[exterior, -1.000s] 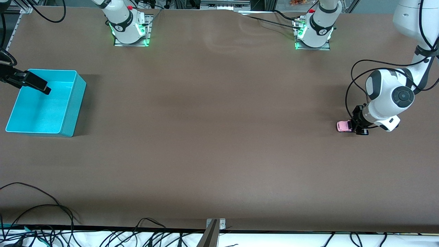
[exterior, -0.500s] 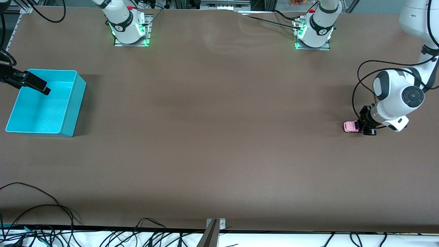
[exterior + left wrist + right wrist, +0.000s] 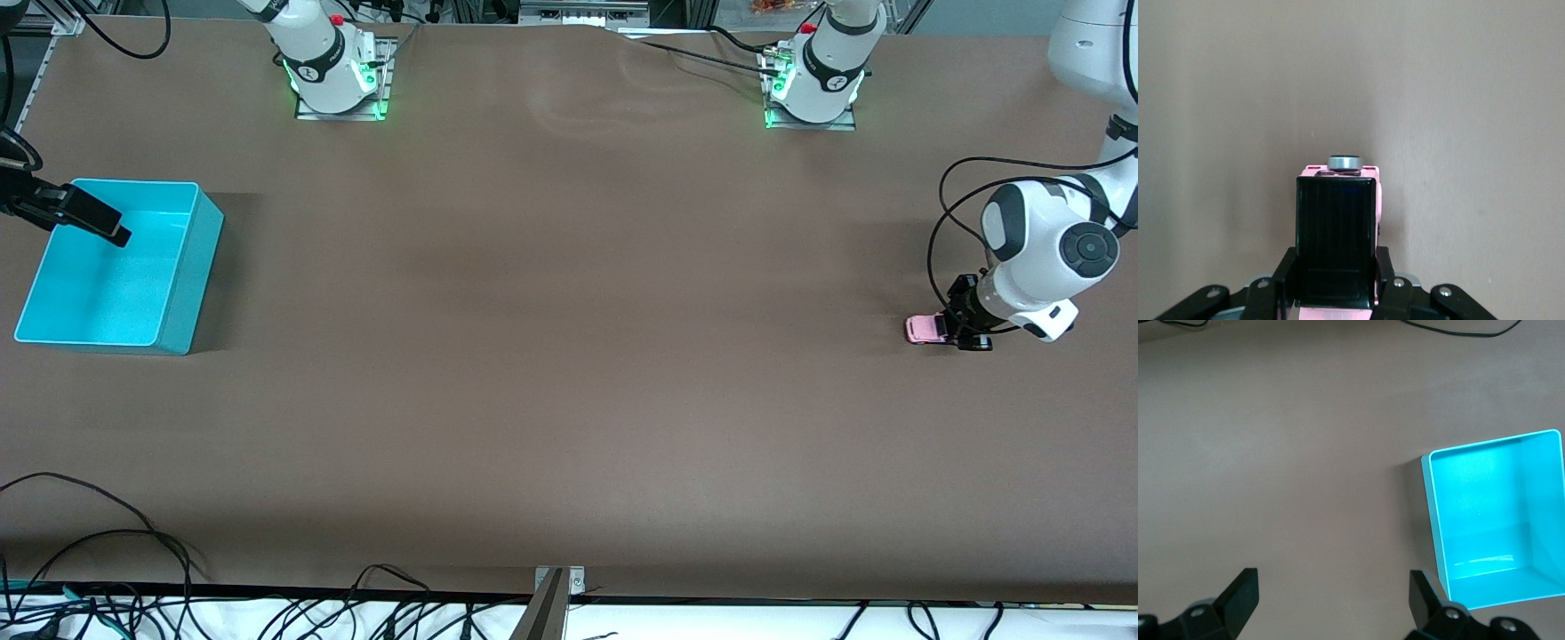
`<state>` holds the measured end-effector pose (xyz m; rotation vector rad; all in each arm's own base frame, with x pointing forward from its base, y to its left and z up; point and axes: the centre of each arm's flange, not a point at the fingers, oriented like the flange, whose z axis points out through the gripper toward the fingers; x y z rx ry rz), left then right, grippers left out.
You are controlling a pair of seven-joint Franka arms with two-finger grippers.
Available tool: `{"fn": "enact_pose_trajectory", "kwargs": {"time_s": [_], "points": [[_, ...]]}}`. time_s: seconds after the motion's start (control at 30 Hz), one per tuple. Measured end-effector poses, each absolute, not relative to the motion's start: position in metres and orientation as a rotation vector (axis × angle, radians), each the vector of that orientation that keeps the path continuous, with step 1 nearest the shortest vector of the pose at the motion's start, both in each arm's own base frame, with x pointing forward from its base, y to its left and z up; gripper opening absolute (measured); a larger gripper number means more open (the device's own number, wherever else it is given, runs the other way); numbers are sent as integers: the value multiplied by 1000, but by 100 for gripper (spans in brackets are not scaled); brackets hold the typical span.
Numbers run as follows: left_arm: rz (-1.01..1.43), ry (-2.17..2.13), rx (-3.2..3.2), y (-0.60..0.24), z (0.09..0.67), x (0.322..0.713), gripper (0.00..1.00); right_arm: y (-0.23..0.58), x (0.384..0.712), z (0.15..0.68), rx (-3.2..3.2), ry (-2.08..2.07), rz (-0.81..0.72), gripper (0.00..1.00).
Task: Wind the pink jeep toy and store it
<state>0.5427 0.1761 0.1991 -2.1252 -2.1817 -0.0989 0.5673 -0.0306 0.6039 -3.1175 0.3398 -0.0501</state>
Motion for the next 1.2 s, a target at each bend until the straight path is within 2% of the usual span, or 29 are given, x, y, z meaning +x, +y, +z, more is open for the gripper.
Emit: {"fn": "enact_pose_trajectory", "kwargs": {"time_s": [0.73,0.87,0.9,1.07,1.2], "points": [[-129,-2154,-2135,214,198,544,51,-31,567,604,-3117,340,-51,100],[-125,-2152,-2141,213,193,544,66,-31,567,604,-3117,340,-51,100],[-125,-2149,-2143,212,193,545,74,-31,567,604,-3117,340,-51,100],[-115,-2130,-2137,208,209,551,96,-31,567,604,-3117,340,-52,100],[-125,-2106,-2135,205,239,554,100,-31,567,604,-3117,340,-52,100]]}}
